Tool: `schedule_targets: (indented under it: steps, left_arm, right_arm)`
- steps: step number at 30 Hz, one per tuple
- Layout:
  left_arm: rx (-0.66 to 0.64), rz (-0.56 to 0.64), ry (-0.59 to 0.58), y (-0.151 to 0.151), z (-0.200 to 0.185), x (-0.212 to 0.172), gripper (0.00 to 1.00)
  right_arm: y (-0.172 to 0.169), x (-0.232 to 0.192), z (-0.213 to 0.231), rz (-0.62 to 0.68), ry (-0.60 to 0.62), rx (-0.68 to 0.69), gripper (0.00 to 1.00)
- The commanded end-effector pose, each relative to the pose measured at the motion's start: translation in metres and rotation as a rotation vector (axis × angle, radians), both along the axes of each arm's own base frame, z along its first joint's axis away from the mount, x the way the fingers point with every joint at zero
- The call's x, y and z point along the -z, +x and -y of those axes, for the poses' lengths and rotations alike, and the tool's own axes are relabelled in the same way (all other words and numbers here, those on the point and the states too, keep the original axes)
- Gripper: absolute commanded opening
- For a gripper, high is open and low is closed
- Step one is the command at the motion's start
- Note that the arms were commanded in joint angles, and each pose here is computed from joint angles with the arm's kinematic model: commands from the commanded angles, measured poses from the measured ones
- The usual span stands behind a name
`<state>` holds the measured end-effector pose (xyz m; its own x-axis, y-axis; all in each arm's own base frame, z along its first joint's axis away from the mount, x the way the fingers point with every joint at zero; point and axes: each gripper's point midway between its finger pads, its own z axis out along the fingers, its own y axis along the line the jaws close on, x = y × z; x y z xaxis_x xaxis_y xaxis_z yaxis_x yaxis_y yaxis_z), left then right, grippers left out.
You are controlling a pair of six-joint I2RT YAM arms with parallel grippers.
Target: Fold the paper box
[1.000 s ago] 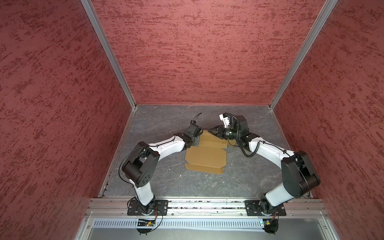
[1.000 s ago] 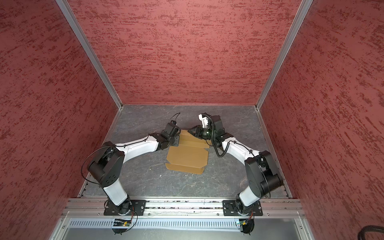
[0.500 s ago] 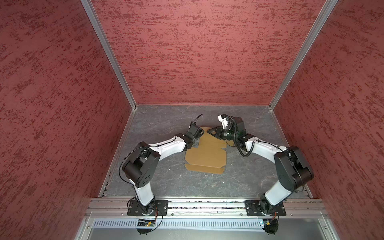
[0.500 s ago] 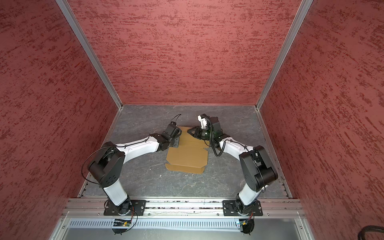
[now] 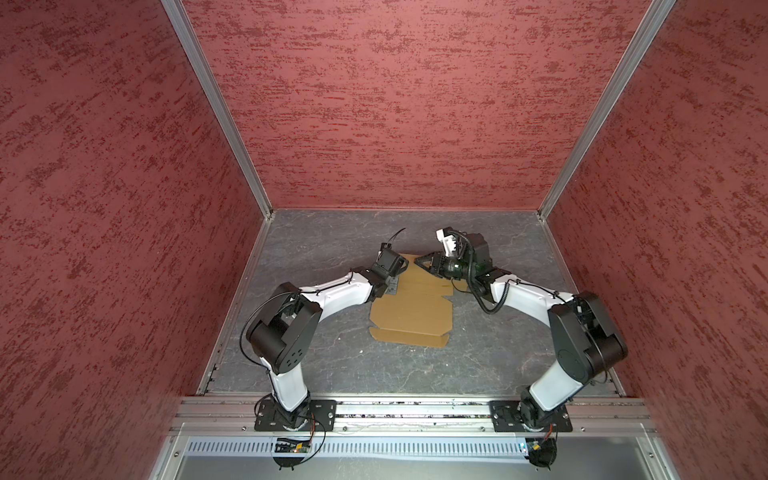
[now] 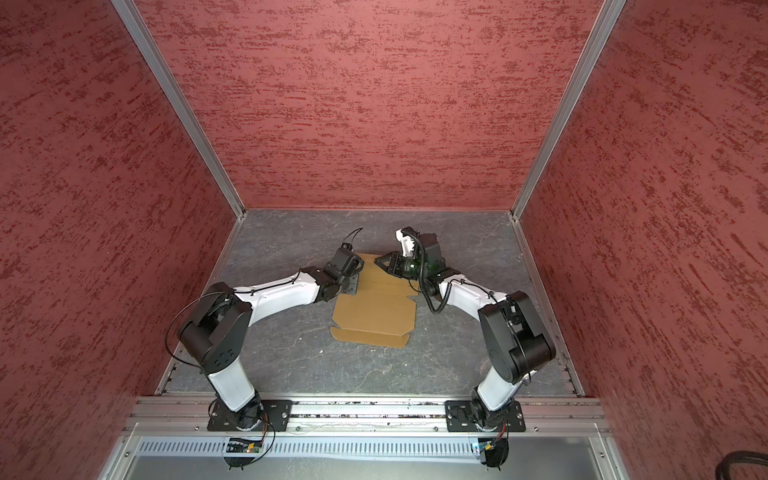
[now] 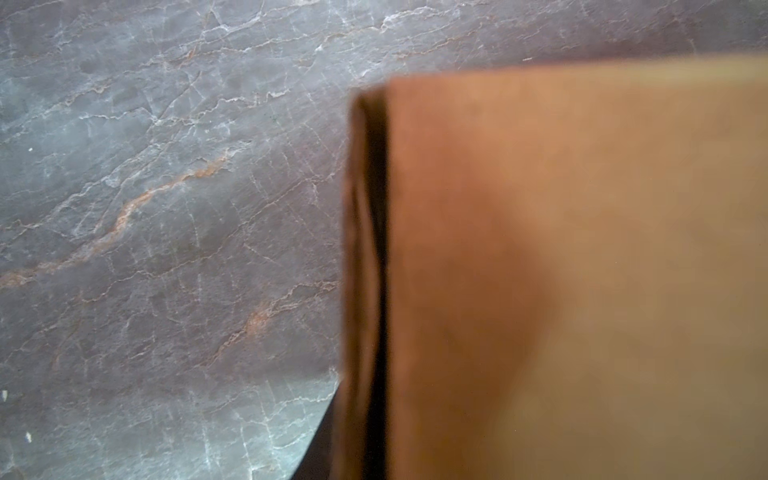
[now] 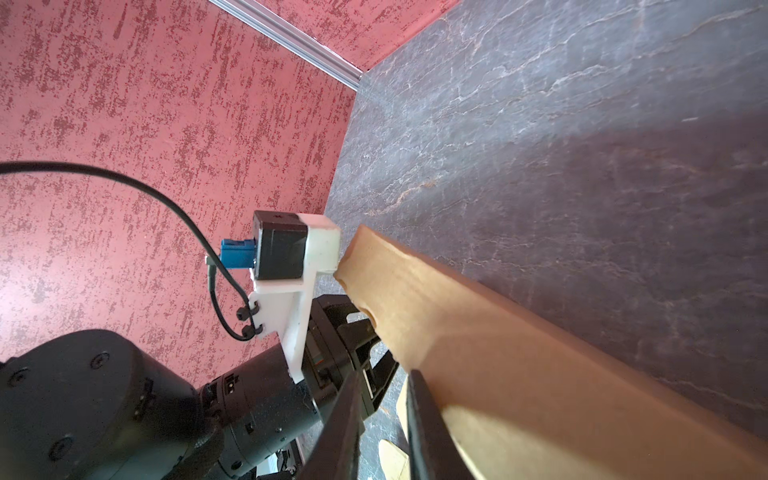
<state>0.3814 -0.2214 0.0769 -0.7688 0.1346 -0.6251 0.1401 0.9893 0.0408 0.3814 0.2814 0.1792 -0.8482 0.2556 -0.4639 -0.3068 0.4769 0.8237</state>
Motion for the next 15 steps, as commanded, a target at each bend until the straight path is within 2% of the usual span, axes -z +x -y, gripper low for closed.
schedule_targets:
  steps: [1,6,15]
  left_arm:
    - [-0.02,0.04,-0.026,0.013,0.008,-0.003,0.25]
    - [-0.03,0.061,-0.041,0.018,0.01,0.001,0.25]
    - [-0.048,0.101,-0.041,0.024,0.008,0.002,0.14]
  right_arm:
    - [0.001,-0.002,0.001,0.021,-0.006,0.016,0.22]
    - [0.0,-0.002,0.002,0.02,-0.009,0.018,0.22]
    - [0.0,-0.009,0.002,0.03,-0.002,0.021,0.22]
